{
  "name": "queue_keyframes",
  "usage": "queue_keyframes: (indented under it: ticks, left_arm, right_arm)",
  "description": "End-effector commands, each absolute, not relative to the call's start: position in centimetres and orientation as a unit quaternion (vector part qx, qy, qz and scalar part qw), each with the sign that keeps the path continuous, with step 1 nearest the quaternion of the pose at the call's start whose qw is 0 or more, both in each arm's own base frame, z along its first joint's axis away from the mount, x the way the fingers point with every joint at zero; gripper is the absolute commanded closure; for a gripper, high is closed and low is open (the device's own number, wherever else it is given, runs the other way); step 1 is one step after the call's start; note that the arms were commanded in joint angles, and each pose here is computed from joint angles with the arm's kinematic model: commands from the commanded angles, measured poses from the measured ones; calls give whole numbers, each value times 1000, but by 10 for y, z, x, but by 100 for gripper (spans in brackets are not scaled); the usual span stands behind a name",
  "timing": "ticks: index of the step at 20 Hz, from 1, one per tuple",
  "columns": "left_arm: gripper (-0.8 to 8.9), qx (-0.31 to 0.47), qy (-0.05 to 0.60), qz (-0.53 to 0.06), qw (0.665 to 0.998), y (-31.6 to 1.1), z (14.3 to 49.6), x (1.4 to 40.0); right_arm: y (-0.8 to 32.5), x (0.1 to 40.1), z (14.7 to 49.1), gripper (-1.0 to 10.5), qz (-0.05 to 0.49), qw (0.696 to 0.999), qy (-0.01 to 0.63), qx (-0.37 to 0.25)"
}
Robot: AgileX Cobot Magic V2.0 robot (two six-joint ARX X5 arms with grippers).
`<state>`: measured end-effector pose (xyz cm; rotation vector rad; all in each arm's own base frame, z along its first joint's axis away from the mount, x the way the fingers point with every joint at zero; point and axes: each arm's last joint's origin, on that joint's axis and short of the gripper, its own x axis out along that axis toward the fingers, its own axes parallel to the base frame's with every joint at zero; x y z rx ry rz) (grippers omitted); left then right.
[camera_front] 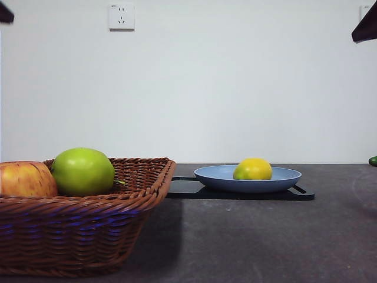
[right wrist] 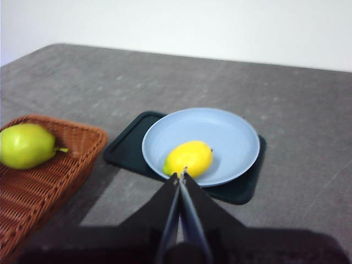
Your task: Take the lemon from the basket,put the lemon in the plate,hand out the plate
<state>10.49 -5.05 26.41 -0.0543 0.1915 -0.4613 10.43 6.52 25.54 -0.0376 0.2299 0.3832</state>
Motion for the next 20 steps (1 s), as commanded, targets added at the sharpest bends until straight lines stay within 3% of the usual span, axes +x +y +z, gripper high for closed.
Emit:
queue_keyframes:
  ticks: [1, 14, 17, 19, 20]
  left_arm:
    - [805, -33, 96, -228, 968, -51, 266, 106]
    - [805, -34, 92, -230, 968, -48, 266, 100]
    - [805, 19, 64, -213, 975, -36, 267, 83]
    - [805, 24, 55, -183, 981, -26, 266, 71]
    - [805, 19, 25, -9, 999, -4, 262, 59]
  right_arm:
    - [65, 104, 260, 944, 183, 978, 104, -10]
    - [65, 104, 260, 944, 181, 978, 104, -10]
    - [65, 104, 260, 944, 182, 978, 104, -10]
    - [65, 104, 260, 944, 181, 978, 104, -10]
    - [65, 104, 260, 944, 181, 978, 104, -10]
